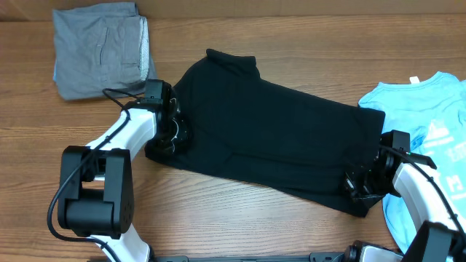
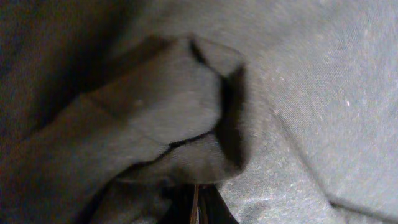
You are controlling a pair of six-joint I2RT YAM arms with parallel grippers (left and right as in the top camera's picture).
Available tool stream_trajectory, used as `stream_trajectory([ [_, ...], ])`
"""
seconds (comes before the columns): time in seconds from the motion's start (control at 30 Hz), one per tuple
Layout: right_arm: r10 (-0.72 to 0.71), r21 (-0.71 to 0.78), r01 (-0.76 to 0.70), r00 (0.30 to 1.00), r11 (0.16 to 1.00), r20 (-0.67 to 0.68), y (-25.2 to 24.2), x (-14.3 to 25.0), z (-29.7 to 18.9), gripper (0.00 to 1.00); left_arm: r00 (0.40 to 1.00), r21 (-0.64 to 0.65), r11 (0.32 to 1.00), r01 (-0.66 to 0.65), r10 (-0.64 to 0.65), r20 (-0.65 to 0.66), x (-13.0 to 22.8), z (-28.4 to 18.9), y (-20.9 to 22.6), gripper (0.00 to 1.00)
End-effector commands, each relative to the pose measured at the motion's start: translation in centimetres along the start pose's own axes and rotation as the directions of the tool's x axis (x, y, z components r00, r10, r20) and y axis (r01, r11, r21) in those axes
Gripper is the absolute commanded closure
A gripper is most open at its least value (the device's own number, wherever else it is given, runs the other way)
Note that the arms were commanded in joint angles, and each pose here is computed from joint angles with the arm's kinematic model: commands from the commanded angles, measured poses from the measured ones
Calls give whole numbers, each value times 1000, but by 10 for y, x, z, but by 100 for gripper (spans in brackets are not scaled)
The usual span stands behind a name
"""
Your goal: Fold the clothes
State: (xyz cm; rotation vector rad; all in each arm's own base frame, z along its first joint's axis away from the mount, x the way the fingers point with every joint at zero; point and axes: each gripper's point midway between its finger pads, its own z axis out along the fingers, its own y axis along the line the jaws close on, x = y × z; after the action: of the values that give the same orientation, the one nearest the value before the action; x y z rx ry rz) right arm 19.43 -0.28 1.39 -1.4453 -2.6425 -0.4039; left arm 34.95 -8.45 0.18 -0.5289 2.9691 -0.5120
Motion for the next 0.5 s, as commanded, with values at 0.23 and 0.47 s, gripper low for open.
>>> stream_trajectory([
  [0.23,36,69,-30,997,997,-75,-12,5,21,88,962,-94,960,262,-251,109,-37,-12,70,96],
  [0.47,80,81,-76,996,994,-44,-13,-2,22,90,932,-98,930,353,-340,128,-43,-21,98,96],
])
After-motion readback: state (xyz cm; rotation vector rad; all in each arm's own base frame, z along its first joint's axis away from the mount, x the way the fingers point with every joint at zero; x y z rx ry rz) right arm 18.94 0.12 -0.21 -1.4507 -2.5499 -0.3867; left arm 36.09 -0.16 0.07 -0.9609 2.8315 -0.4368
